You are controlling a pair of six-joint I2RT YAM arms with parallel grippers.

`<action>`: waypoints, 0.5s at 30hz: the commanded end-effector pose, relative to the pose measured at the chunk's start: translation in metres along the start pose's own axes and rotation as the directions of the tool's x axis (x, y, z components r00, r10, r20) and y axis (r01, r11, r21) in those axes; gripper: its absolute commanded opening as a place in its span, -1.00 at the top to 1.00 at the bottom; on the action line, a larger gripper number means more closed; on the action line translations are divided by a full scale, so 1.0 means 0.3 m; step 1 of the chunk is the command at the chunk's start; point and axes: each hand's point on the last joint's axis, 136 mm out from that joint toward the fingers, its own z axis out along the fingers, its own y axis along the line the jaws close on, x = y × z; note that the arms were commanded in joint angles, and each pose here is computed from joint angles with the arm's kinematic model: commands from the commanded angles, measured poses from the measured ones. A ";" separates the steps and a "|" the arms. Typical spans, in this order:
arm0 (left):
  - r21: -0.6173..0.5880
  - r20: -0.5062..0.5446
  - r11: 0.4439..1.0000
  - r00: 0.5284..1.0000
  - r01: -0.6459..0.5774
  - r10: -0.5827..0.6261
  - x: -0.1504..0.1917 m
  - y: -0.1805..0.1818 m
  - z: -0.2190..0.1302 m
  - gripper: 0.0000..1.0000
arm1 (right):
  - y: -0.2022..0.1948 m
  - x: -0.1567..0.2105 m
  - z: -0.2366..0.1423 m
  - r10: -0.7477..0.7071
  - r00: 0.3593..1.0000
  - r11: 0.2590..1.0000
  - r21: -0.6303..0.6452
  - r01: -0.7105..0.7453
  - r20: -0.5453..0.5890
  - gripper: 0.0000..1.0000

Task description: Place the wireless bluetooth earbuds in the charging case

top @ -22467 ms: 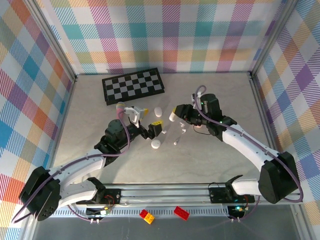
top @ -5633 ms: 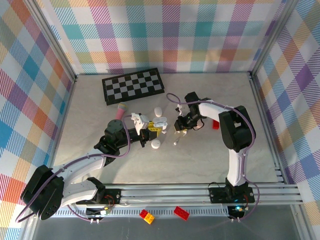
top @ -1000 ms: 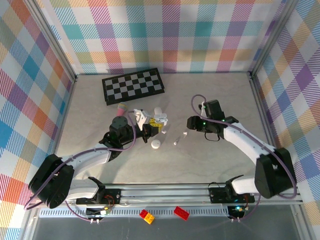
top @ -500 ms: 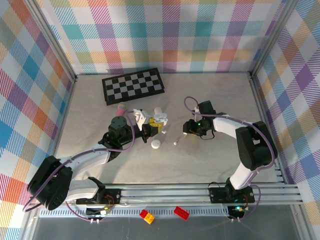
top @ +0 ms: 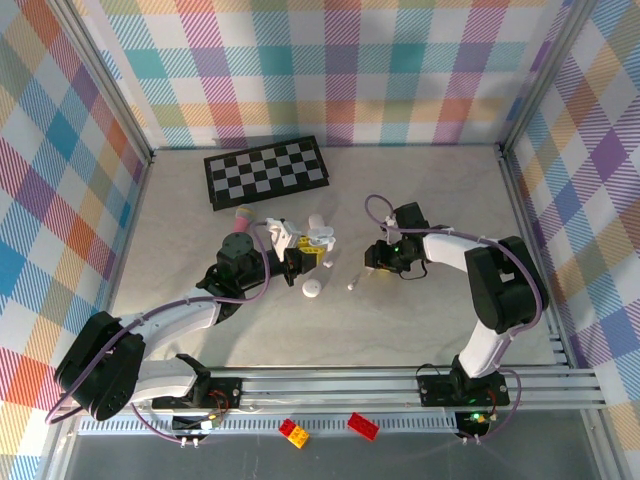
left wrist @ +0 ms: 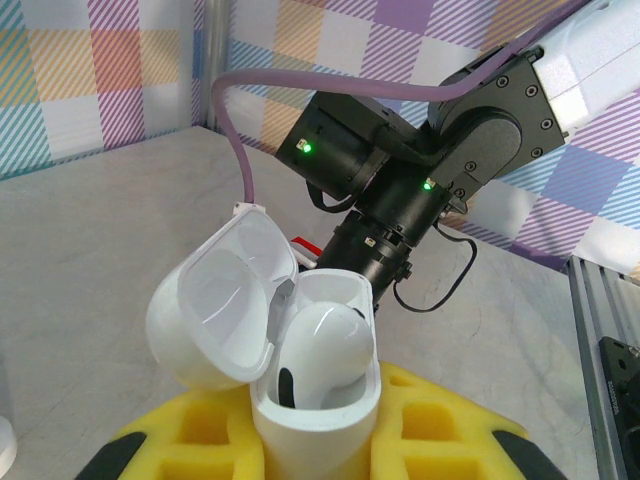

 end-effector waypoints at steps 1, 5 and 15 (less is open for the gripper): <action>0.015 0.036 0.999 0.998 -0.045 0.045 -0.033 -0.016 -0.017 0.91 | -0.006 -0.002 0.015 -0.021 1.000 1.000 -0.015 0.021 -0.004 0.27; 0.014 0.037 0.999 0.998 -0.046 0.046 -0.036 -0.017 -0.020 0.91 | -0.011 0.002 0.021 -0.019 1.000 1.000 -0.013 0.019 -0.011 0.34; 0.012 0.036 0.999 0.998 -0.047 0.047 -0.033 -0.015 -0.020 0.91 | -0.043 0.023 0.043 -0.012 0.999 1.000 0.018 0.012 -0.035 0.40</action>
